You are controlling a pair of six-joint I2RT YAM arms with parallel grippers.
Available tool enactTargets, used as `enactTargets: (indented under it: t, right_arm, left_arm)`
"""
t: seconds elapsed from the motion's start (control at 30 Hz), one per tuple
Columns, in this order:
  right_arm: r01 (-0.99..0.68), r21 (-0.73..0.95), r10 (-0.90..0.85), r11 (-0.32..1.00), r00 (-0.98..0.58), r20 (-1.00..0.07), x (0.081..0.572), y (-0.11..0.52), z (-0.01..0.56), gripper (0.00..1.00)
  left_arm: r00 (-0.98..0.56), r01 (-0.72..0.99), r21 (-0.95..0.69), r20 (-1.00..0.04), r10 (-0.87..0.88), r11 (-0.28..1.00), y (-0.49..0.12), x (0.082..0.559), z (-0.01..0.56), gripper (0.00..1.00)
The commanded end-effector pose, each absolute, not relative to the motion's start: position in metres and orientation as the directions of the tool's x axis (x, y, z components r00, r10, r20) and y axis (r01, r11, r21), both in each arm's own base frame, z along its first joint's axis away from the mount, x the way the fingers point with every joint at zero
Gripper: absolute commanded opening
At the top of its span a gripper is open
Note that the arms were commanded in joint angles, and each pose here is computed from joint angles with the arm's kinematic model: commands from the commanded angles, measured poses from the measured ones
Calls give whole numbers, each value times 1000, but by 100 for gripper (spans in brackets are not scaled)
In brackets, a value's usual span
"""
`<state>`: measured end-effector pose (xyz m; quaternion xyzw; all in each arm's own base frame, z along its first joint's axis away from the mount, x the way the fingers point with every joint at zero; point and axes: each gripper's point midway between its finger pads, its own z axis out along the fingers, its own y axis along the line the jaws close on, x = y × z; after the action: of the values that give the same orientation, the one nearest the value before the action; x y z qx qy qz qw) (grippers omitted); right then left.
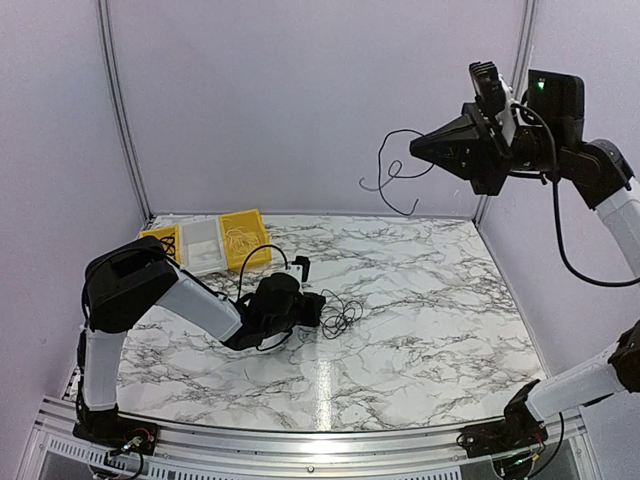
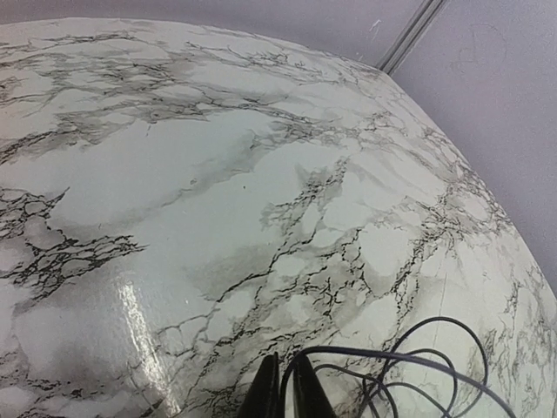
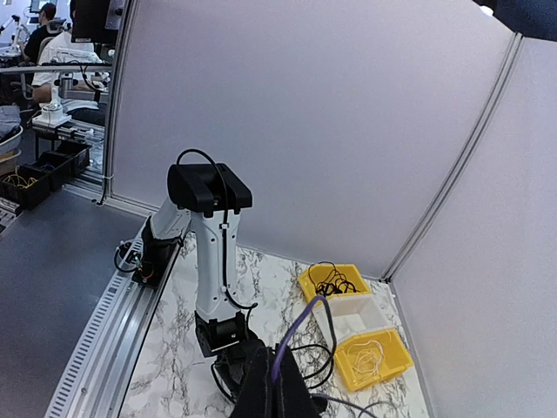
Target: Untangle the cables
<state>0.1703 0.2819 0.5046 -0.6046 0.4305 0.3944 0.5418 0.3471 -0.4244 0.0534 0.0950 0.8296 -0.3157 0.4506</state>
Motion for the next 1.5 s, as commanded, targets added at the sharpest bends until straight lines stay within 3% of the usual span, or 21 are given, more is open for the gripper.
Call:
enactTargets:
  t: [0.0, 0.13, 0.43, 0.7, 1.2, 1.47]
  right_arm:
    - [-976, -217, -163, 20, 211, -964, 202, 288, 468, 0]
    - [-977, -199, -227, 80, 177, -958, 223, 289, 430, 0]
    - [-976, -182, -382, 123, 123, -916, 242, 286, 325, 0]
    - [-991, -111, -431, 77, 67, -900, 235, 289, 276, 0]
    - [-996, -62, -474, -60, 83, -877, 205, 315, 249, 0]
    - [-995, -43, -482, -87, 80, -872, 202, 323, 247, 0]
  left_arm:
    - [-541, 497, -462, -827, -154, 734, -426, 341, 89, 15]
    - [-520, 558, -472, -840, -155, 683, -421, 326, 123, 27]
    - [-484, 644, -517, -846, -222, 564, -394, 286, 202, 43]
    - [-355, 786, -361, -928, -111, 502, -385, 254, 237, 53]
    - [-235, 912, -169, -962, 139, 375, -423, 232, 241, 55]
    - [-217, 939, -154, -959, 183, 307, -437, 225, 244, 46]
